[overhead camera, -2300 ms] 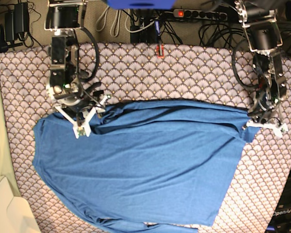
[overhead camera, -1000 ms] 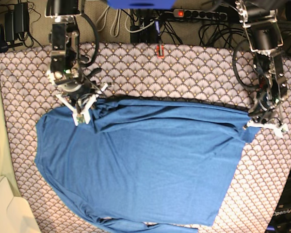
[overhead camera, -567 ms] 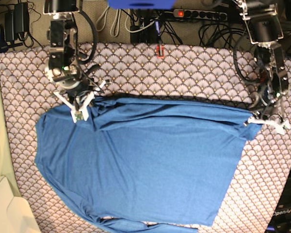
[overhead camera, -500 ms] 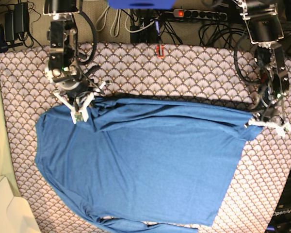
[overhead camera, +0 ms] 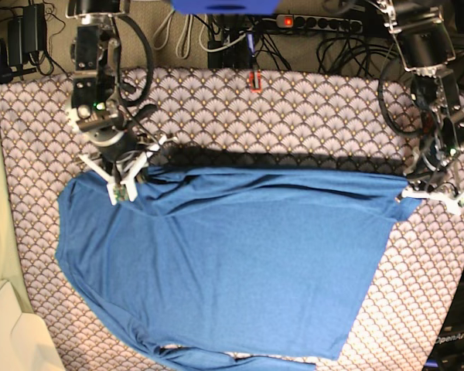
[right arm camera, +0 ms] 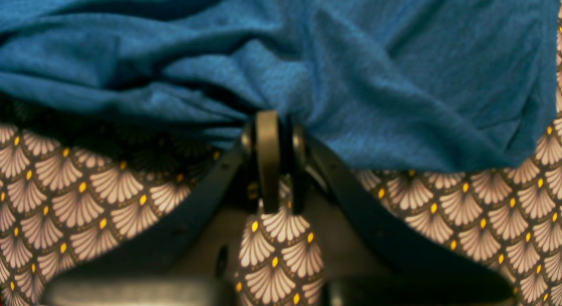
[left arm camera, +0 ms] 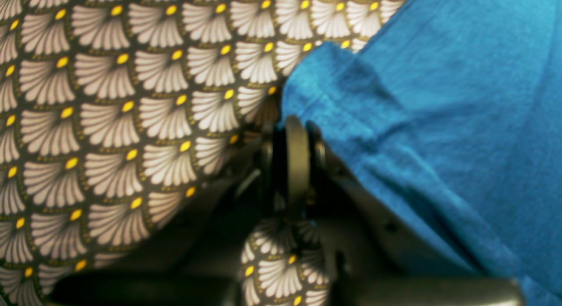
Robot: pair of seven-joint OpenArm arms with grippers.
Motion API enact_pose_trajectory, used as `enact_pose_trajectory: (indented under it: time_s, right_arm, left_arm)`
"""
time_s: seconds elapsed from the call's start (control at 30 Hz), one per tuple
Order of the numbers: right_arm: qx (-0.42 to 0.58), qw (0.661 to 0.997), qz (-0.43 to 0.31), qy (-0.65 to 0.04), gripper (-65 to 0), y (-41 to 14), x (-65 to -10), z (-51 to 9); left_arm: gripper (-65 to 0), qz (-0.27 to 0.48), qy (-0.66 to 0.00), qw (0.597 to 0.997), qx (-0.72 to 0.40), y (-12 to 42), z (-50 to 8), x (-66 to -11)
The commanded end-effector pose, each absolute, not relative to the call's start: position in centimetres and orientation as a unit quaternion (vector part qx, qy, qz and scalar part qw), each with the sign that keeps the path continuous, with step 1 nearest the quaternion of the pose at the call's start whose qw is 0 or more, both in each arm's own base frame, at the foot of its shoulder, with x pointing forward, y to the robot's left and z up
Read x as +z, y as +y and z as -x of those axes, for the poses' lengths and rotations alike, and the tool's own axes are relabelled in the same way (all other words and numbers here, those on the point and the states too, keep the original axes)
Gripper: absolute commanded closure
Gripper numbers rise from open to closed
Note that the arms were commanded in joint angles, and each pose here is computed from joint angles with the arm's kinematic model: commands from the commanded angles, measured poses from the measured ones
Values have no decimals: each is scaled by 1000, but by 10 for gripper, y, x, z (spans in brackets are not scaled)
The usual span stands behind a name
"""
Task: Fold the T-shirt properly
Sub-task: 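Shift the right gripper's grasp along the folded edge, then pull the held collar edge further toward the hem with both grippers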
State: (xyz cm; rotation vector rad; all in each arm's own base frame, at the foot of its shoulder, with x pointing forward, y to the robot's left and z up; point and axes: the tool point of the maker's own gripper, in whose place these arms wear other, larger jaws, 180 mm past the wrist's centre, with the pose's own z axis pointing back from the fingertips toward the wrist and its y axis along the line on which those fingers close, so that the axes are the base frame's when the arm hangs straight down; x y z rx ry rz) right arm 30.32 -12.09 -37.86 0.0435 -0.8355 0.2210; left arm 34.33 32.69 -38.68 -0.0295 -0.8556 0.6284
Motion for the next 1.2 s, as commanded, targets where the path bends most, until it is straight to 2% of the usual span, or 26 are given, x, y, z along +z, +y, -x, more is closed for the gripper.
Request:
enact_pose_trajectory:
  time_s: [0.0,0.5,0.77,1.17]
  right_arm:
    - [109,895,-17,-433,0,-122,-362,-315]
    - [109,879,-13,-464,0,-123,-339,-347]
    - [112,884,-8,-454,0,-130,-346,-362]
    - [110,889,-2,-444,0,-140,-352,-392]
  left_arm:
    - [-5,7,-442,847,294,337,-358,-364]
    - [-5,26,-481,825,295,334,-399,-326]
    - [-5,40,-459,845,274,310,-423,-340]
    - [-5,44,-474,827,301,324,-457,-328]
